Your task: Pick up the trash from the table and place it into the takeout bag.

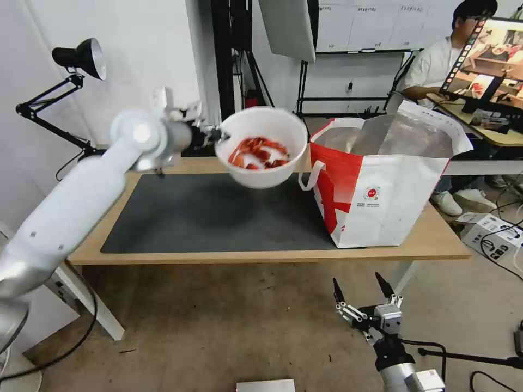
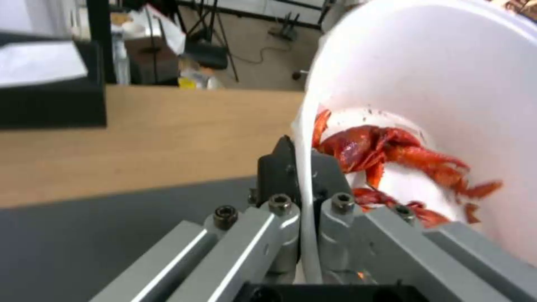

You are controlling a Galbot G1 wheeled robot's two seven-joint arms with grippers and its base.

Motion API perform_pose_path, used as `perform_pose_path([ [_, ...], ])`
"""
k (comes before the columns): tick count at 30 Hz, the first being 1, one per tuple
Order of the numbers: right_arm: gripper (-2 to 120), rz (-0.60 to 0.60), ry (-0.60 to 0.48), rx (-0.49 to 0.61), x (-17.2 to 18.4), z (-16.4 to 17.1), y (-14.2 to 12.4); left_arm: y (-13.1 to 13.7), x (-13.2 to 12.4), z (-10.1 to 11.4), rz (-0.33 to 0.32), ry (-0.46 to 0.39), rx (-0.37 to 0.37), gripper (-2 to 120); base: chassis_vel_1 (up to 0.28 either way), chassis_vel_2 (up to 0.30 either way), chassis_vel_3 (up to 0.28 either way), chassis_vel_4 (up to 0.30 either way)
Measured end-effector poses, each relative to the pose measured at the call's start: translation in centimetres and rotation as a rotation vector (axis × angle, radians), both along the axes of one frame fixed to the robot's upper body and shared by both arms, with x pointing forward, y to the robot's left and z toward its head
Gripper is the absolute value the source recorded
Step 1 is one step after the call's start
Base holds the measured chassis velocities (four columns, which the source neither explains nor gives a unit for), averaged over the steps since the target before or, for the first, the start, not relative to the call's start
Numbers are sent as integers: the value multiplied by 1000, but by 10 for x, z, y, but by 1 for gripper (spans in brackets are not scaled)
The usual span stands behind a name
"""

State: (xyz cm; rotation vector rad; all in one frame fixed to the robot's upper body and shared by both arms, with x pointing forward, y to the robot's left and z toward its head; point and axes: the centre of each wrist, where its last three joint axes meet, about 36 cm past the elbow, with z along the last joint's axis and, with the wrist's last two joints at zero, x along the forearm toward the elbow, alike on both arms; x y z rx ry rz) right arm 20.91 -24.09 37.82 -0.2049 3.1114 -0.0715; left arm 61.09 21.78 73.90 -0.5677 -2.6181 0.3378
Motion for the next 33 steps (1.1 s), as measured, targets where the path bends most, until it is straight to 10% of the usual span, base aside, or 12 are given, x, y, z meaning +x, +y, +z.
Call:
perform_pose_path([
  [22, 100, 0, 0, 0, 0, 0, 0, -45, 18, 31, -58, -28, -40, 0, 0, 0, 0, 0],
  [33, 100, 0, 0, 0, 0, 0, 0, -108, 34, 39, -108, -6, -41, 0, 0, 0, 0, 0],
])
